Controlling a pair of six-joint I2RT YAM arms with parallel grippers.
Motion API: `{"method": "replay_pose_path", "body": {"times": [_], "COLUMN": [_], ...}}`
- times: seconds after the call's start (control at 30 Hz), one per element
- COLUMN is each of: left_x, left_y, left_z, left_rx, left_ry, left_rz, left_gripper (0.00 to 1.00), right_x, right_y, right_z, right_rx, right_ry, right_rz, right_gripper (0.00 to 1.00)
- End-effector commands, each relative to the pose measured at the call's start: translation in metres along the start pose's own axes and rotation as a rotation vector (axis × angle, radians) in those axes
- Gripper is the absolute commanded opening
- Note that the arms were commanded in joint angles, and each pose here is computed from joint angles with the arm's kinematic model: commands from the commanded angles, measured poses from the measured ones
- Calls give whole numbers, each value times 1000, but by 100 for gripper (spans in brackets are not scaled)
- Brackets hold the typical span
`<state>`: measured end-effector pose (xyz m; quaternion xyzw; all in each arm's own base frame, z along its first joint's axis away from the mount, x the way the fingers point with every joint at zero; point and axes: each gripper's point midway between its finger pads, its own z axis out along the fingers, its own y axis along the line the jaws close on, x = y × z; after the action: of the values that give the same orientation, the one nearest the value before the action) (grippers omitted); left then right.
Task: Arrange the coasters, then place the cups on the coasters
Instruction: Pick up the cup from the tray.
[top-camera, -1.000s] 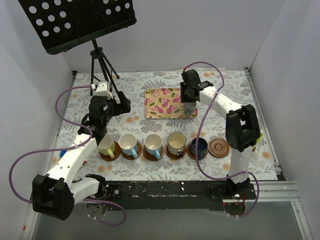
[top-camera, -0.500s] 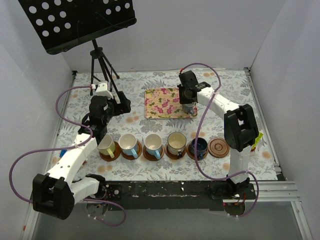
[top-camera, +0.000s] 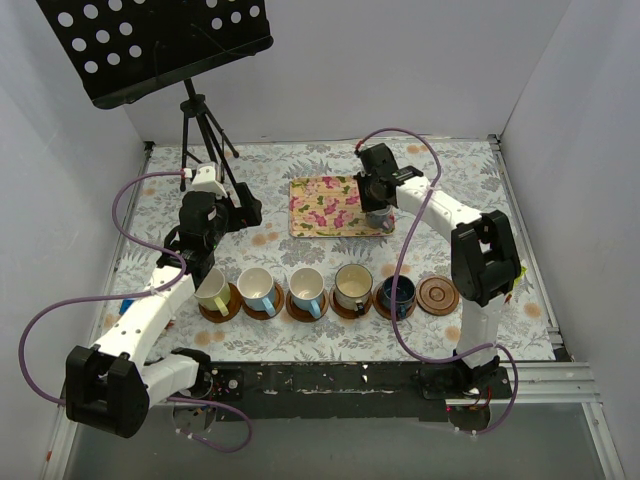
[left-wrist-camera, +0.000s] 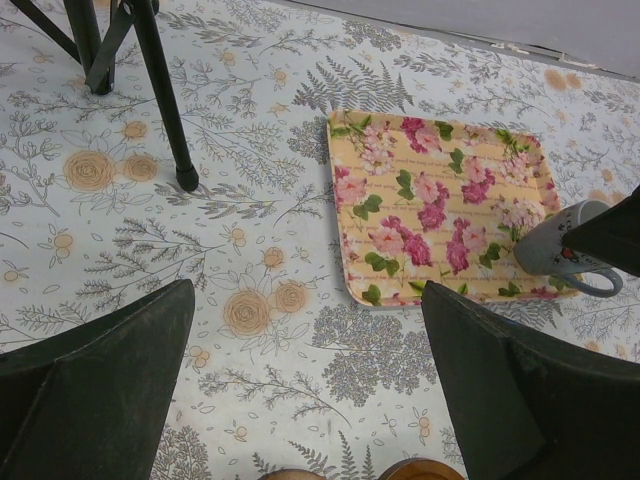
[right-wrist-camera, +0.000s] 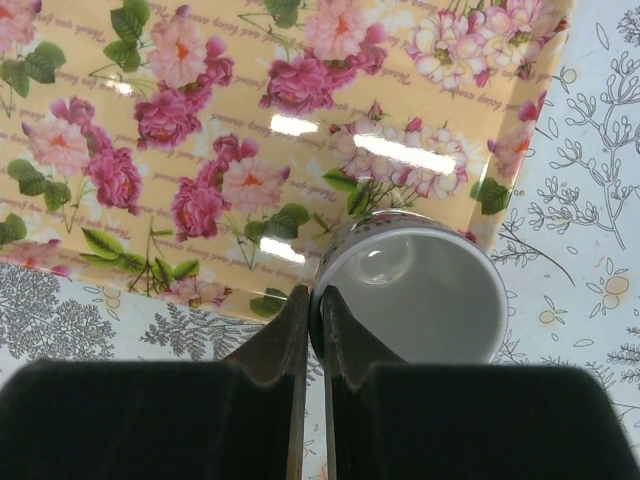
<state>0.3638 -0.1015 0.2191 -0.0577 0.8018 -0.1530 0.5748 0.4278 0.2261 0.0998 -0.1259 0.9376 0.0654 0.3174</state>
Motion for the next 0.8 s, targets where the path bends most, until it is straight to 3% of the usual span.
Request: {"method": "replay_pose_path", "body": {"times": [0.0, 0.3, 0.77], "left_x": [-16, -17, -14], "left_y": [-3, -3, -2], "left_z": [0, -1, -1], "left_rx": [2, 0, 1], "left_ry": [-28, -31, -25], "left_rz": [7, 7, 6], "left_gripper": [98, 98, 98], "right_x": [-15, -39, -38], "right_y": [10, 16, -4], "right_z": [-22, -67, -109], "right_rx": [-58, -130, -55], "right_ry": [-61, -226, -282], "right_rz": [-55, -95, -112], "right_gripper": [1, 1, 1]}}
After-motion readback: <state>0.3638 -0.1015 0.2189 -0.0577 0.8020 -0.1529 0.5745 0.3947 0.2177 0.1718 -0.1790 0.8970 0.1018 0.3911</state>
